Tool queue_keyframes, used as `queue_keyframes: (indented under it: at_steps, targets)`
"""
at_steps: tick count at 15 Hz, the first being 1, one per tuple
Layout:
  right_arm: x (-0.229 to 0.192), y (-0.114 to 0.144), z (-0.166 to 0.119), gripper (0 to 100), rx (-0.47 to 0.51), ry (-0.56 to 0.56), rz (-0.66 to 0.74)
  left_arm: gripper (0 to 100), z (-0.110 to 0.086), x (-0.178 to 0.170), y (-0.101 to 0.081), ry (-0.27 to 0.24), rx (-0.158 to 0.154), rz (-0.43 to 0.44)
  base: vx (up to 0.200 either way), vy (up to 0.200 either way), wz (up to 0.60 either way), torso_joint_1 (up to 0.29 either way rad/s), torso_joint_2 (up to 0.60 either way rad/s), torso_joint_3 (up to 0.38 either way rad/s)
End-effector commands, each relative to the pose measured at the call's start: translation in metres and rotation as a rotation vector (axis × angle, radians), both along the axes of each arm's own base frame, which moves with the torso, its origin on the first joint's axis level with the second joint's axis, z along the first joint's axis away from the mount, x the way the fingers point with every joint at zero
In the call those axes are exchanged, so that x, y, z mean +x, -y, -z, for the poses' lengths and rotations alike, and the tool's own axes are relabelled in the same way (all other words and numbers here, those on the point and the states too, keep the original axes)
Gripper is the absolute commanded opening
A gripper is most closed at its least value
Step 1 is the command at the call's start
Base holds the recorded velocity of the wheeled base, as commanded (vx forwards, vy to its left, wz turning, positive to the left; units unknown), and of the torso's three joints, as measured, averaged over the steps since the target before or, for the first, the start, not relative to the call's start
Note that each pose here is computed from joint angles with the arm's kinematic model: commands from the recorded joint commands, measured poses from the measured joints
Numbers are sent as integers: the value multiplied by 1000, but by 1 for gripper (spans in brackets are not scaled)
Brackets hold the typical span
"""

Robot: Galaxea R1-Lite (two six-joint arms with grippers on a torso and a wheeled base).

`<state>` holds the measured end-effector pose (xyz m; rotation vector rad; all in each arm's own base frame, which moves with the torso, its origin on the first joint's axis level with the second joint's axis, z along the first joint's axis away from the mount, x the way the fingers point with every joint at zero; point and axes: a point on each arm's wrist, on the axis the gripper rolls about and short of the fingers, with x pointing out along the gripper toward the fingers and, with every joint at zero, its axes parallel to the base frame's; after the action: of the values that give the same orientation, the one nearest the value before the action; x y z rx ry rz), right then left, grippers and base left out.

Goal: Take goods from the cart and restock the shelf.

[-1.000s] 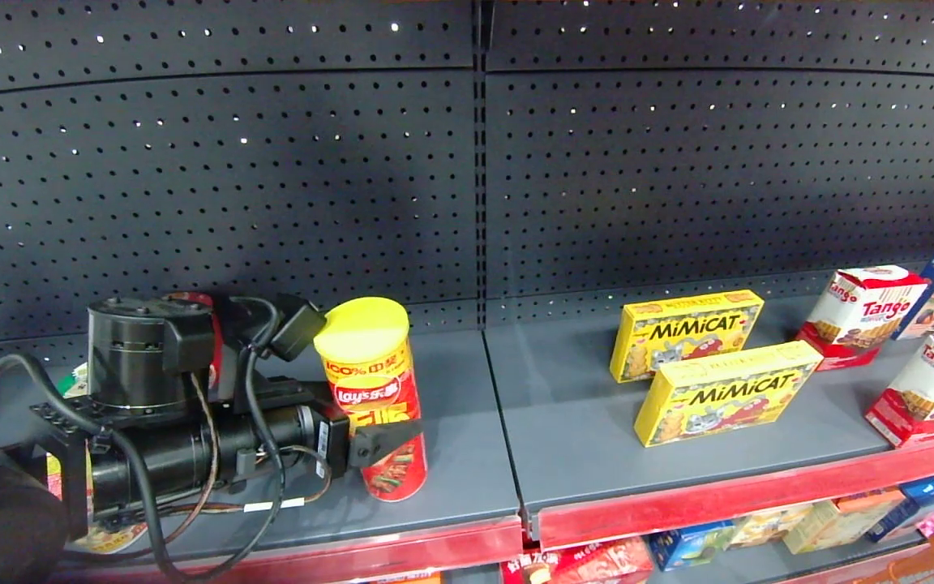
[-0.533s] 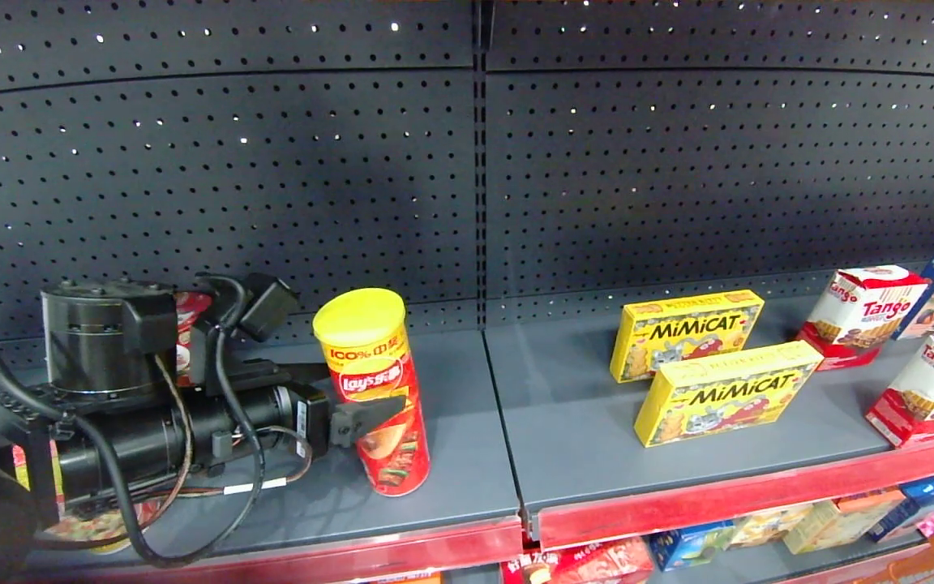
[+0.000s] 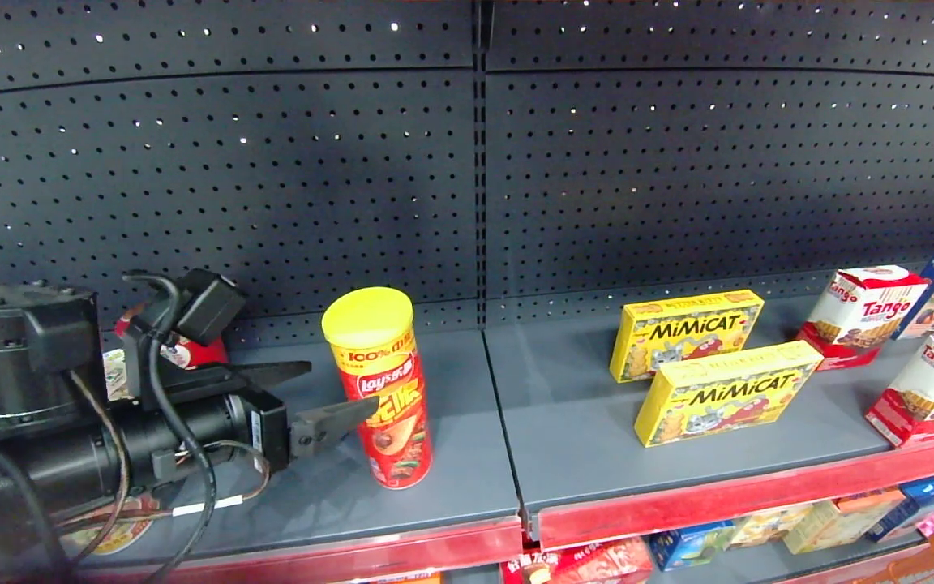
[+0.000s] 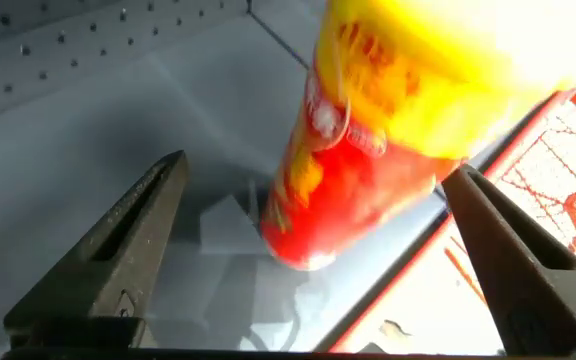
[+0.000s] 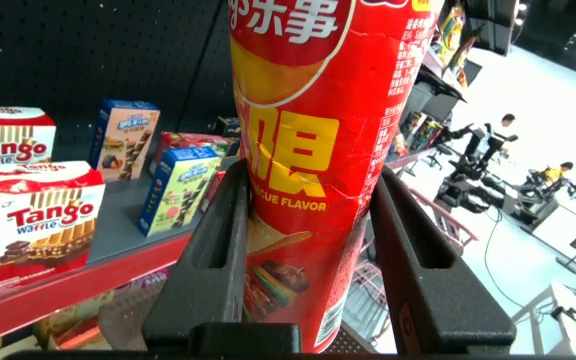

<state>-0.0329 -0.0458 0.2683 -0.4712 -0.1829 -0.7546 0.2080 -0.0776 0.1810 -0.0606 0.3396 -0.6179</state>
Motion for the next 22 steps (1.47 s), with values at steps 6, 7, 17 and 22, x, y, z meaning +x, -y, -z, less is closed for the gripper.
queue_keyframes:
  at_steps: [6,7,17,22]
  targets:
    - [4,0,-2,0,5,2,-40,100,-4,-38,-14,46,3,-3,0,0,0,0,0,0]
    - [8,-1,-6,0,13,-3,-62,100,-6,-39,-18,55,2,-19,0,0,0,0,0,0]
    - [74,-111,-23,0,284,-161,-598,100,-15,-34,-45,92,-5,-175,0,0,0,0,0,0]
    - [80,-137,-15,0,209,-196,-618,100,-20,-41,-50,112,-8,-197,0,0,0,0,0,0]
